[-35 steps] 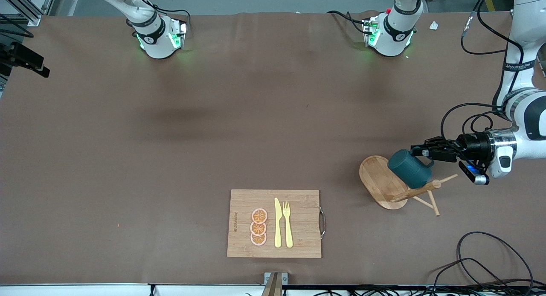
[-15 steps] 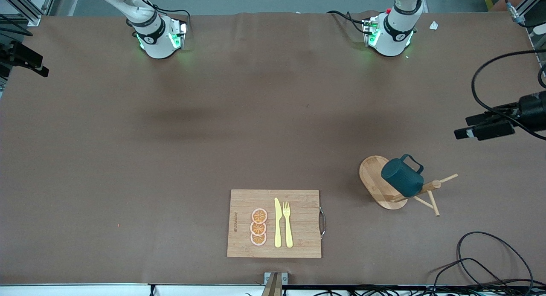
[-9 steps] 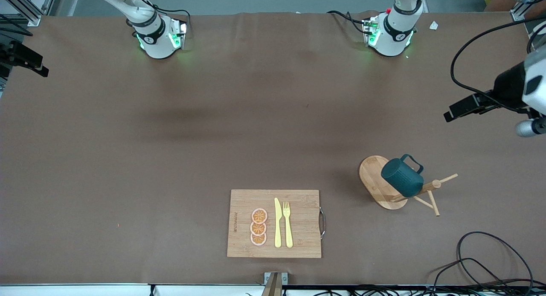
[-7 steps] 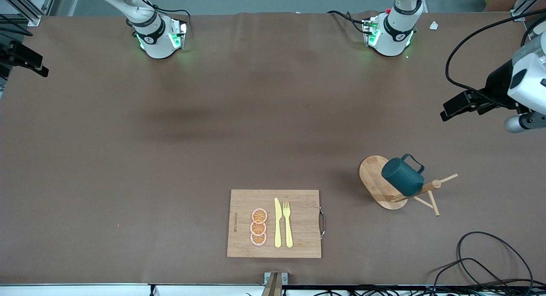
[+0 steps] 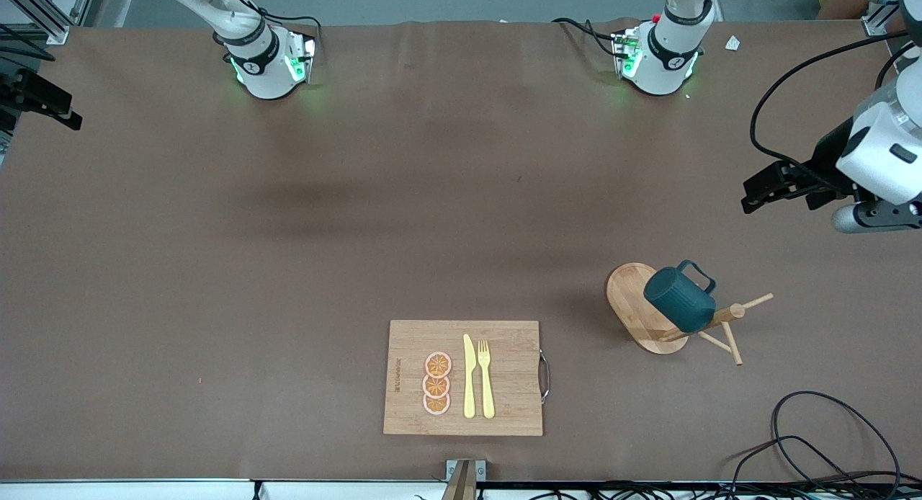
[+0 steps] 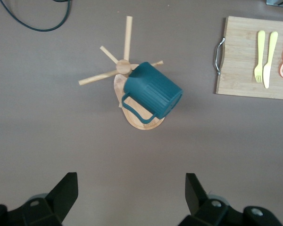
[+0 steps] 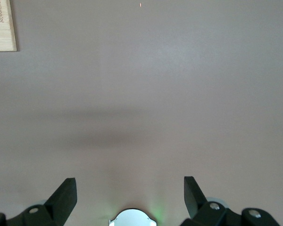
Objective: Pass cup and hang on rack
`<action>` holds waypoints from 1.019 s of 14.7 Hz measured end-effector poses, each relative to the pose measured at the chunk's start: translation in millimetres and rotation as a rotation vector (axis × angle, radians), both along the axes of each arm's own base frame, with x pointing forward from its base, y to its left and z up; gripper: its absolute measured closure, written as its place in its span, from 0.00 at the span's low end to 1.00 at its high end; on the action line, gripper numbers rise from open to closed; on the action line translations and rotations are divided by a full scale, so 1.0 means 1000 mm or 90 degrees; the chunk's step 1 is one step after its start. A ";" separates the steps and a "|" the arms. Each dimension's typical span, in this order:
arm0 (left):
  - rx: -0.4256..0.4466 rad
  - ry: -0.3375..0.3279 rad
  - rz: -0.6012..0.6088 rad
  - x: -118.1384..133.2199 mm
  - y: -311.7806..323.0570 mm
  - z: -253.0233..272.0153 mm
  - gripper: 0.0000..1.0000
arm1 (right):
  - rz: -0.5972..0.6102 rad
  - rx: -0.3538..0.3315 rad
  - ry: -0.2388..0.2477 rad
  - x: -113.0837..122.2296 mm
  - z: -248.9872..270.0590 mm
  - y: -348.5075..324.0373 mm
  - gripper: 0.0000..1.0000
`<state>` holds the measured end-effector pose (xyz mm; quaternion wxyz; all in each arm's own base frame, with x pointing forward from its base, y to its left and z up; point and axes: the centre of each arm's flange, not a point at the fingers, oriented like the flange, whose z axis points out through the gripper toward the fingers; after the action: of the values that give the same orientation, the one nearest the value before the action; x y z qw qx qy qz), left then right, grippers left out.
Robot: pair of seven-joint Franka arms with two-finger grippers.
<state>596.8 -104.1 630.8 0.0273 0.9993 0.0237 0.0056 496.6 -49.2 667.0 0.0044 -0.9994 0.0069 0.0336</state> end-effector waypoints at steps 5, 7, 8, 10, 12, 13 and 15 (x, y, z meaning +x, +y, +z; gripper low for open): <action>0.010 -0.016 0.023 -0.003 0.012 0.012 0.00 | 0.000 0.000 0.000 0.000 0.000 0.000 0.00; 0.007 -0.020 0.030 -0.006 0.023 0.018 0.00 | 0.000 0.000 0.000 0.000 0.000 0.000 0.00; 0.005 -0.019 0.033 -0.008 0.028 0.019 0.00 | 0.000 0.000 0.000 0.000 0.000 0.000 0.00; 0.007 -0.014 0.036 -0.015 0.036 0.018 0.00 | 0.000 0.000 0.000 0.000 0.000 0.000 0.00; 0.010 -0.007 0.019 -0.026 0.038 0.016 0.00 | 0.000 0.000 0.000 0.000 0.000 0.000 0.00; 0.012 -0.005 0.008 -0.033 0.039 0.015 0.00 | 0.000 0.000 0.000 0.000 0.000 0.000 0.00; 0.013 -0.011 0.005 -0.043 0.044 0.015 0.00 | 0.000 0.000 0.000 0.000 0.000 0.000 0.00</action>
<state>553.7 -60.1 645.8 0.0175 0.9994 0.0277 0.0147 496.6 -49.4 667.0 0.0044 -0.9994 0.0069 0.0337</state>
